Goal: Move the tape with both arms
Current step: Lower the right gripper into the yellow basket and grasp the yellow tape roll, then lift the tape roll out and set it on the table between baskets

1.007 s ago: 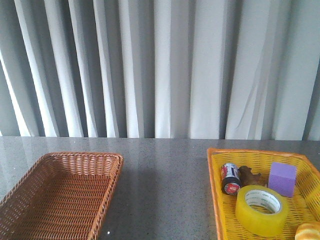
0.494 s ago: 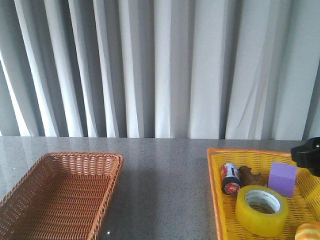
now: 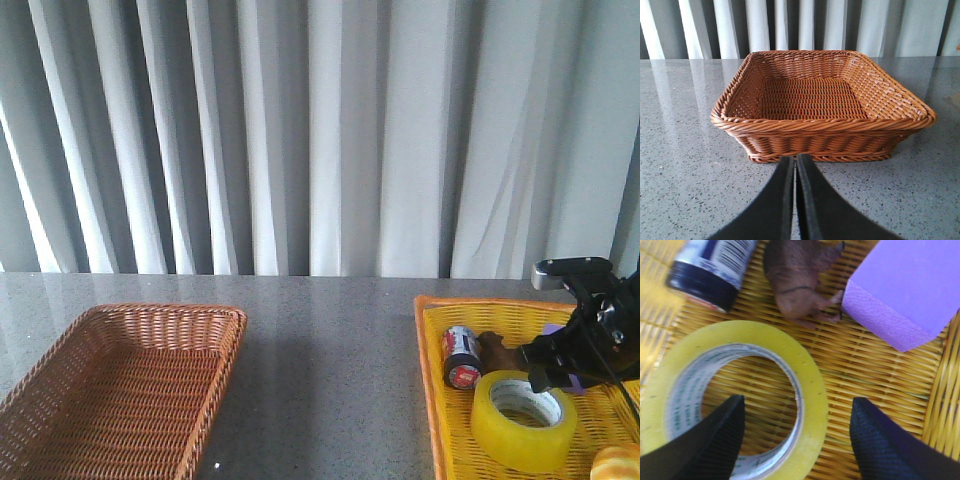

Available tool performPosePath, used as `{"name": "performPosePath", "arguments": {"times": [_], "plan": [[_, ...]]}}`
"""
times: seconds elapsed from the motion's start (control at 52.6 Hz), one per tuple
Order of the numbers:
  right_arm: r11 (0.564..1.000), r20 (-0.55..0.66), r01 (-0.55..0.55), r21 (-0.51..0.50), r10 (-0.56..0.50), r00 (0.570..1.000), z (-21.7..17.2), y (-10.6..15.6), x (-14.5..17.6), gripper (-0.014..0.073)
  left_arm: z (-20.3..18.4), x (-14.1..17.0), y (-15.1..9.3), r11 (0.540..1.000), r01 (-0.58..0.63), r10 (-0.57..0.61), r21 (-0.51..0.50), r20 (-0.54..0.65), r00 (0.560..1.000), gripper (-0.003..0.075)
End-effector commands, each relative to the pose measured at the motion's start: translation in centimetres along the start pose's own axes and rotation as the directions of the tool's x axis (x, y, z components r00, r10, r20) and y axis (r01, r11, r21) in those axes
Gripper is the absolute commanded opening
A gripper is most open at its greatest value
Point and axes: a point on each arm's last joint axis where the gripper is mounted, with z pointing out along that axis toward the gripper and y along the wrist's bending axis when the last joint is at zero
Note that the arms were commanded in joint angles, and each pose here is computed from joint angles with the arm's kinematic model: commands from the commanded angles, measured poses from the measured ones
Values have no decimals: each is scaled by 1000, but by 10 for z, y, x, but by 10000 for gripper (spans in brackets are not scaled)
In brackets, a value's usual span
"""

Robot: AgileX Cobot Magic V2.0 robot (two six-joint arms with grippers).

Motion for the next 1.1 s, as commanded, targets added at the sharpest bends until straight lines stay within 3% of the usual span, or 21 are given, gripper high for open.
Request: {"name": "performPosePath", "arguments": {"times": [0.0,0.266,0.437,0.779,0.893,1.083], "plan": [[1000,88,7,28,-9,996,-24,-3,-12,463,-2,-16,0,1000,13,-12,-3,103,995,-6],[1000,31,9,21,-9,999,-12,-3,-8,461,-2,-16,0,1000,13,-12,-3,103,995,-6],[1000,-40,6,10,-5,999,4,-4,-3,405,-2,-16,0,1000,13,-12,-3,103,995,-6],[1000,-55,1,2,-1,998,2,-3,-2,-16,-2,-16,0,1000,13,-12,-3,103,995,-6],[1000,11,1,6,-1,1000,-19,-1,-6,-8,-2,-16,0,1000,13,-12,-3,103,995,-6],[999,291,3,-50,12,957,-97,14,-16,-6,-2,-16,0,1000,13,-12,-3,103,995,-6]]}}
